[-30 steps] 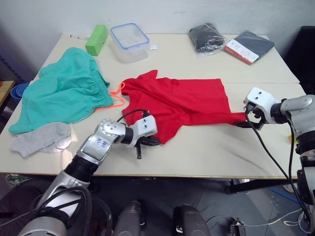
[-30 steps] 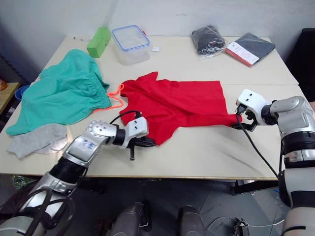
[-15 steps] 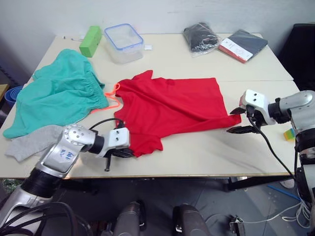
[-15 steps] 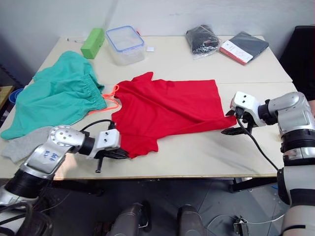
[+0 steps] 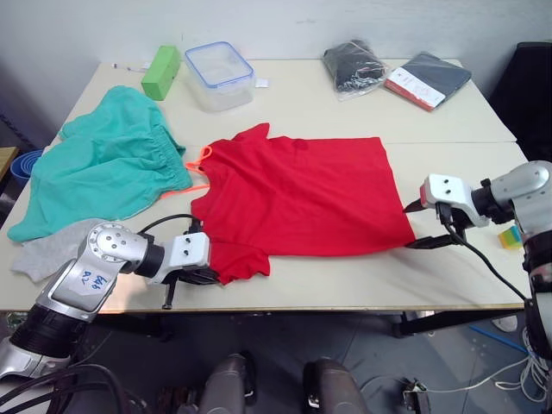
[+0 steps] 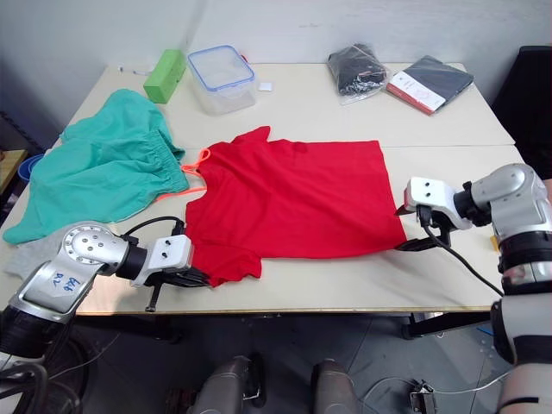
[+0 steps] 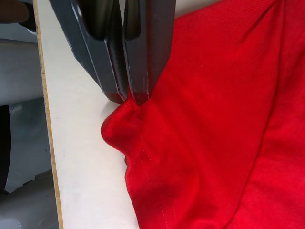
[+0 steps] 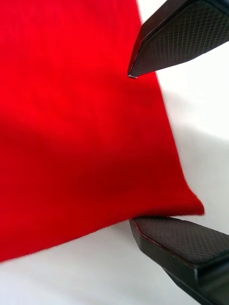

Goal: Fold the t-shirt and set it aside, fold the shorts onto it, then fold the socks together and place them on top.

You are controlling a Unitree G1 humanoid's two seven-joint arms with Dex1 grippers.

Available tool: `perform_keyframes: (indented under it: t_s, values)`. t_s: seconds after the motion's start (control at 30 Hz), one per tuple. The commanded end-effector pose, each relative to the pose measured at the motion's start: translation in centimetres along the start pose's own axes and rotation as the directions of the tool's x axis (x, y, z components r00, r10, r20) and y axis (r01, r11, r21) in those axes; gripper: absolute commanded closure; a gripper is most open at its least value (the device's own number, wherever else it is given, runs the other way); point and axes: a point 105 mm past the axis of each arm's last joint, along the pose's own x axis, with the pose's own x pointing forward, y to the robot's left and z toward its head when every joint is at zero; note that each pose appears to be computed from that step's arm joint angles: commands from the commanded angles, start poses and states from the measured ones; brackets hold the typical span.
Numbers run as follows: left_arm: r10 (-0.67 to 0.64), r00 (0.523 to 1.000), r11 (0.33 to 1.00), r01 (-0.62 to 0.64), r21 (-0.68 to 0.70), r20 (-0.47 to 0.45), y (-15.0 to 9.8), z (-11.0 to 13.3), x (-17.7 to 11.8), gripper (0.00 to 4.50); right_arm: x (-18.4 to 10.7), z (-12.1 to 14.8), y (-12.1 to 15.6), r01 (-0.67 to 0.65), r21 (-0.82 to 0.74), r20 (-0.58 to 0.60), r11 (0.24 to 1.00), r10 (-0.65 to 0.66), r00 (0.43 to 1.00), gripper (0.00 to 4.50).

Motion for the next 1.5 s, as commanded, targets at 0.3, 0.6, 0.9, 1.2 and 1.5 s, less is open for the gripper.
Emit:
perform_keyframes:
  t_s: [0.3, 0.6, 0.9, 1.2, 1.5]
  values:
    - [-0.012, 1.000, 0.999, 0.012, -0.034, 0.000, -0.7, -0.3, -0.1, 4.50, 0.9, -1.2, 2.5, -0.032, -0.093, -0.041, 0.995, 0.028, 0.999, 0.93]
    - [-0.011, 1.000, 0.998, 0.012, -0.060, 0.018, -0.8, 0.0, -0.5, 4.50, 1.5, -1.8, 3.8, 0.015, -0.171, -0.042, 0.985, -0.023, 0.999, 3.49]
    - [-0.055, 0.998, 0.995, 0.059, -0.083, 0.043, -1.9, 0.3, -0.9, 4.50, 1.2, -1.0, 4.5, 0.039, -0.181, 0.000, 0.983, -0.040, 0.999, 4.49]
    - [-0.144, 0.988, 0.980, 0.151, -0.134, 0.059, -4.5, 0.4, -2.8, 4.50, -1.2, 0.9, 8.2, -0.139, -0.093, 0.079, 0.986, 0.146, 0.986, 4.49]
    - [-0.160, 0.985, 0.973, 0.169, -0.154, 0.070, -5.3, 0.2, -3.5, 4.50, -2.3, 1.3, 10.3, -0.164, -0.034, 0.107, 0.986, 0.167, 0.980, 4.49]
